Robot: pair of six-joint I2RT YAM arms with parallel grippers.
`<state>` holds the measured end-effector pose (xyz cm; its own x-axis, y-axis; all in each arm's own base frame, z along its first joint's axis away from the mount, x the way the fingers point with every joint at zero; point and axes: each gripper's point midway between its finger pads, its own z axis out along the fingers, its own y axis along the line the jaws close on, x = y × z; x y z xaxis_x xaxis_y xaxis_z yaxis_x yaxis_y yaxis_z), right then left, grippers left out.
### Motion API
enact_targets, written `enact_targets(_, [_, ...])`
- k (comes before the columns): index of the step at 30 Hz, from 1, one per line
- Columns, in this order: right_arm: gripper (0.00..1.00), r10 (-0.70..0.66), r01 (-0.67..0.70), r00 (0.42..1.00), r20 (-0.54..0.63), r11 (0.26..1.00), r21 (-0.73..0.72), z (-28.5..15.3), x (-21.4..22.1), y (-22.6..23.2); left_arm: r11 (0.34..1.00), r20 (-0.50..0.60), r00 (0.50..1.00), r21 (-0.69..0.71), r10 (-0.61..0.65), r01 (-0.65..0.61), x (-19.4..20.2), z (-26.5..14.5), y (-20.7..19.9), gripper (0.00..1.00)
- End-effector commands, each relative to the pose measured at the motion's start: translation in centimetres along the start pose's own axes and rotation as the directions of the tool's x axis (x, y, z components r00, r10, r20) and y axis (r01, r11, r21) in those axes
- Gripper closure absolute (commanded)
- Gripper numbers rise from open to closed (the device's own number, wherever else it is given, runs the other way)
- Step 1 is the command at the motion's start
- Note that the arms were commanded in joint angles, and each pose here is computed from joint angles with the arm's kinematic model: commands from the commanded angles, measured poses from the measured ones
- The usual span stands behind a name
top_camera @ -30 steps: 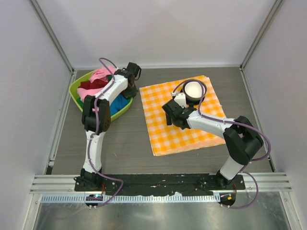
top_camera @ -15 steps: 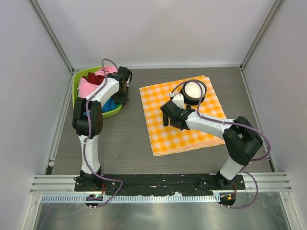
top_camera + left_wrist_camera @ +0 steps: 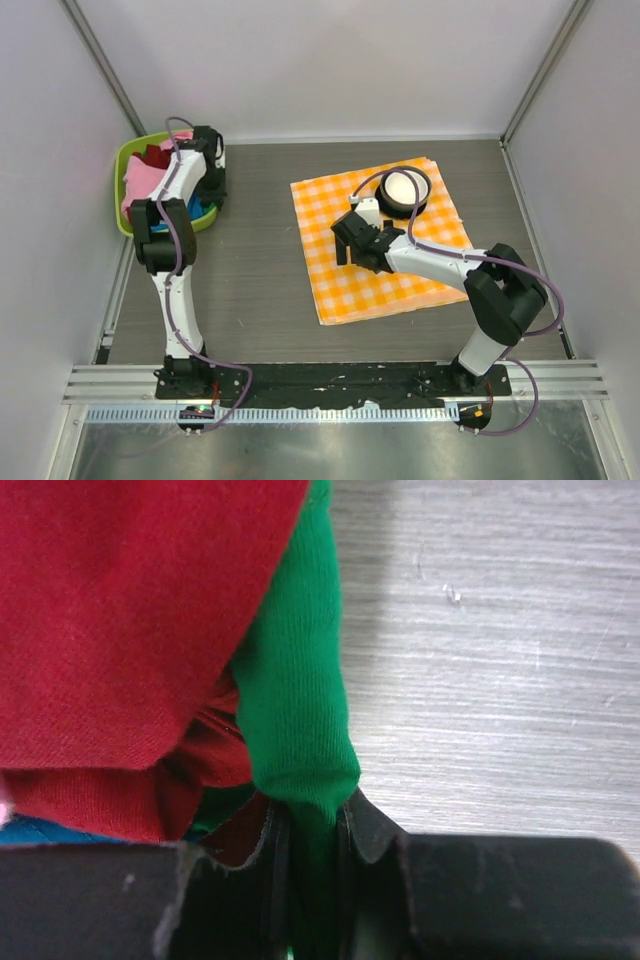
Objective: Fold and stack the t-shirts
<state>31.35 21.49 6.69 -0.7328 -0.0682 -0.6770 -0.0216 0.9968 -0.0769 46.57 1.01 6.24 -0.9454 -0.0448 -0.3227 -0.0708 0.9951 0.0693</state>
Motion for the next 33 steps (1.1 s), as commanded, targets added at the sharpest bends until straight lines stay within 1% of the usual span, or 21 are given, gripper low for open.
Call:
enact_targets(1, [0.0,0.01,-0.008,0.998,0.059,0.999,-0.034,-0.9,-2.0,0.8,0.997,-0.008,1.0,-0.071,0.002,-0.002,-1.7,3.8,2.8,0.97])
enact_targets(3, [0.0,-0.023,0.025,0.997,0.069,0.999,-0.029,-0.7,-2.1,0.7,0.995,0.006,1.0,-0.103,0.011,-0.01,-2.3,3.3,2.9,0.91])
enact_targets(4, [0.0,-0.041,0.043,0.997,0.06,0.999,-0.032,-0.3,-1.9,1.0,0.993,0.01,1.0,-0.12,0.021,-0.019,-2.5,2.8,2.7,0.82])
enact_targets(5, [0.0,-0.053,0.056,0.998,0.043,0.997,-0.055,-0.2,-1.6,1.5,0.989,0.025,0.998,-0.137,0.05,-0.046,-2.9,2.0,1.7,0.31])
enact_targets(6, [0.0,-0.066,0.069,0.997,0.034,0.995,-0.071,-0.1,-1.5,2.0,0.985,0.049,0.997,-0.165,0.056,-0.047,-3.4,0.7,1.8,0.01])
enact_targets(8, [0.0,-0.075,0.076,0.997,0.015,0.993,-0.088,0.5,-1.1,2.6,0.972,0.081,0.992,-0.224,0.094,-0.074,-3.8,-1.3,1.2,0.0])
enact_targets(9, [0.0,-0.078,0.079,0.997,0.011,0.993,-0.09,0.8,-1.0,2.8,0.967,0.127,0.986,-0.246,0.104,-0.07,-4.3,-3.5,0.3,0.0])
enact_targets(10, [0.0,-0.077,0.078,0.997,0.013,0.993,-0.085,1.0,-1.1,2.9,0.957,0.145,0.983,-0.282,0.108,-0.064,-4.4,-4.6,0.3,0.0])
enact_targets(12, [0.0,-0.083,0.082,0.997,-0.008,0.994,-0.07,1.9,-0.6,2.8,0.954,0.155,0.98,-0.291,0.127,-0.078,-3.7,-6.2,-1.6,0.0])
enact_targets(13, [0.0,-0.063,0.062,0.998,-0.015,0.996,-0.061,2.3,-0.7,2.6,0.958,0.165,0.981,-0.283,0.105,-0.055,-2.9,-7.1,-2.3,0.0])
enact_targets(15, [0.0,-0.049,0.048,0.999,-0.024,0.998,-0.044,3.0,-0.4,2.3,0.964,0.171,0.979,-0.258,0.108,-0.061,-1.7,-8.0,-4.4,0.0])
enact_targets(16, [0.0,-0.041,0.039,0.999,-0.032,0.999,-0.038,3.4,-0.2,2.1,0.969,0.174,0.982,-0.244,0.075,-0.031,-0.4,-8.6,-4.8,0.0])
enact_targets(18, [0.0,-0.011,0.01,0.999,-0.052,1.0,-0.012,4.4,0.0,1.3,0.986,0.172,0.983,-0.164,0.058,-0.03,1.0,-8.8,-6.8,0.0])
enact_targets(19, [0.0,0.001,-0.001,0.998,-0.061,1.0,-0.002,4.8,0.3,0.9,0.991,0.17,0.984,-0.129,0.051,-0.029,2.6,-9.5,-7.1,0.0])
enact_targets(21, [0.0,0.03,-0.027,0.996,-0.086,0.999,0.028,6.0,0.6,-0.1,1.0,0.222,0.975,0.016,-0.003,-0.001,3.1,-10.3,-9.8,0.0])
enact_targets(22, [0.0,0.066,-0.062,0.993,-0.1,0.997,0.043,6.7,0.6,-1.0,0.993,0.238,0.97,0.115,-0.045,0.018,4.1,-11.0,-11.1,0.0])
enact_targets(23, [0.0,0.081,-0.076,0.99,-0.112,0.996,0.048,7.2,0.7,-1.3,0.987,0.25,0.966,0.162,-0.06,0.02,4.5,-11.7,-12.0,0.0])
enact_targets(24, [0.0,0.094,-0.087,0.986,-0.141,0.995,0.054,8.0,1.3,-1.6,0.982,0.23,0.97,0.187,-0.077,0.034,5.8,-11.5,-12.4,0.0])
enact_targets(25, [0.0,0.128,-0.117,0.98,-0.152,0.99,0.077,8.6,1.3,-2.5,0.965,0.26,0.958,0.255,-0.124,0.056,5.6,-13.1,-13.3,0.0])
enact_targets(29, [0.01,0.189,-0.172,0.965,-0.182,0.979,0.107,10.5,1.0,-3.7,0.953,0.271,0.955,0.3,-0.118,0.033,7.8,-14.5,-14.9,0.0])
enact_targets(33, [0.0,0.226,-0.198,0.956,-0.184,0.967,0.161,11.7,0.7,-5.7,0.955,0.259,0.962,0.297,-0.08,-0.001,10.0,-14.2,-15.6,0.0])
